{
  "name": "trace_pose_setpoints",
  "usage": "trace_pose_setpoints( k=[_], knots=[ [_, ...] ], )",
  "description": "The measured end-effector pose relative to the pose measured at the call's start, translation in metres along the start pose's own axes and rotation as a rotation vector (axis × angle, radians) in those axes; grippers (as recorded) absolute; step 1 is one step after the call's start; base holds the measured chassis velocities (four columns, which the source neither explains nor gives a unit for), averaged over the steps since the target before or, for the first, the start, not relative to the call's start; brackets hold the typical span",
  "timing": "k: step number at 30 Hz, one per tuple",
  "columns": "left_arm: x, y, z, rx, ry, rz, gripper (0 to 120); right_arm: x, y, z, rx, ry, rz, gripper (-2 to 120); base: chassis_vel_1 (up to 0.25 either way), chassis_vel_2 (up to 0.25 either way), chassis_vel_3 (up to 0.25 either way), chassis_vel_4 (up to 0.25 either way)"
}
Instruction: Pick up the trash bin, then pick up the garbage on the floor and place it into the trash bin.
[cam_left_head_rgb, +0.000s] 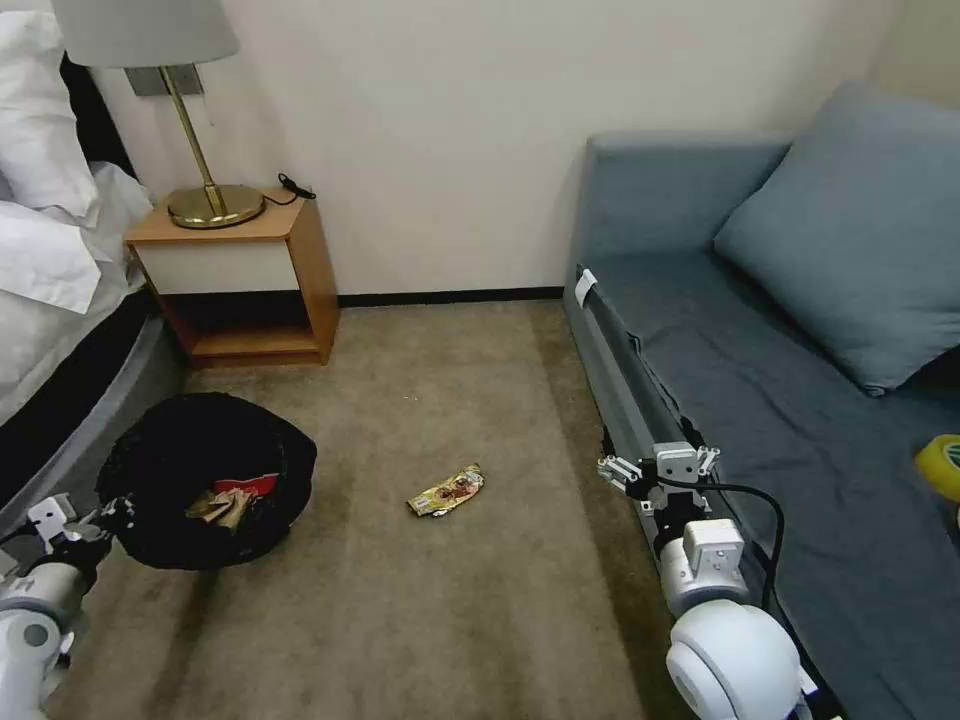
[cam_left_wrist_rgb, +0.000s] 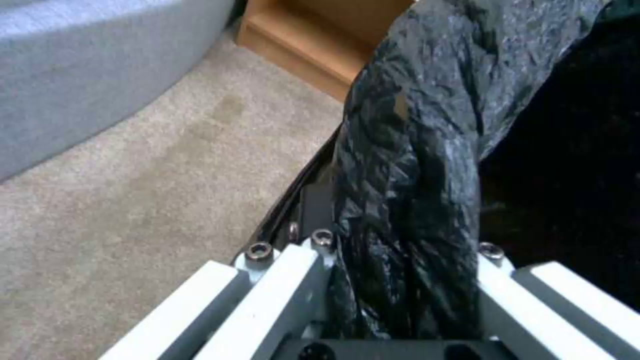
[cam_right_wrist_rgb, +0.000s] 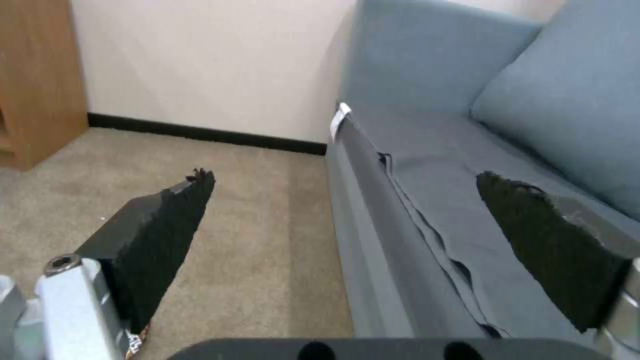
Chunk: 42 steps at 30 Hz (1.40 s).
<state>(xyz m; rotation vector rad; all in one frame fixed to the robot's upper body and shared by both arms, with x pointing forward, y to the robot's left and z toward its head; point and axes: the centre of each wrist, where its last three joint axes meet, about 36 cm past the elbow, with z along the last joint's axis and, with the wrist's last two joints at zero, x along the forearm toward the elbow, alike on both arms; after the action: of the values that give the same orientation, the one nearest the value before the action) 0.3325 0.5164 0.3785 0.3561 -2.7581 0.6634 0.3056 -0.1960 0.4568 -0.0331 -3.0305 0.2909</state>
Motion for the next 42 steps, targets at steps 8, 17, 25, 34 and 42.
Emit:
trace_pose_setpoints(
  k=[8,17,25,34,42],
  knots=[
    [-0.004,-0.001,-0.002,-0.002,-0.003,0.002,2,0.002,0.0,0.002,0.009,0.004,-0.011,100,-0.024,0.023,0.023,-0.023],
    [0.003,0.006,-0.006,0.001,-0.014,-0.011,2,0.002,0.008,0.005,0.006,0.006,-0.034,100,-0.048,0.05,0.057,-0.048],
    [0.006,0.012,-0.005,0.006,-0.019,-0.017,2,0.002,0.006,0.005,0.019,0.006,-0.04,100,-0.055,0.055,0.046,-0.048],
    [0.005,0.011,-0.005,0.008,-0.024,-0.014,2,0.003,0.007,0.005,0.019,0.01,-0.041,100,-0.056,0.045,0.057,-0.05],
    [0.004,0.012,-0.007,0.01,-0.028,-0.014,2,0.0,0.008,0.007,0.021,0.01,-0.046,100,-0.064,0.071,0.069,-0.069]
  ],
)
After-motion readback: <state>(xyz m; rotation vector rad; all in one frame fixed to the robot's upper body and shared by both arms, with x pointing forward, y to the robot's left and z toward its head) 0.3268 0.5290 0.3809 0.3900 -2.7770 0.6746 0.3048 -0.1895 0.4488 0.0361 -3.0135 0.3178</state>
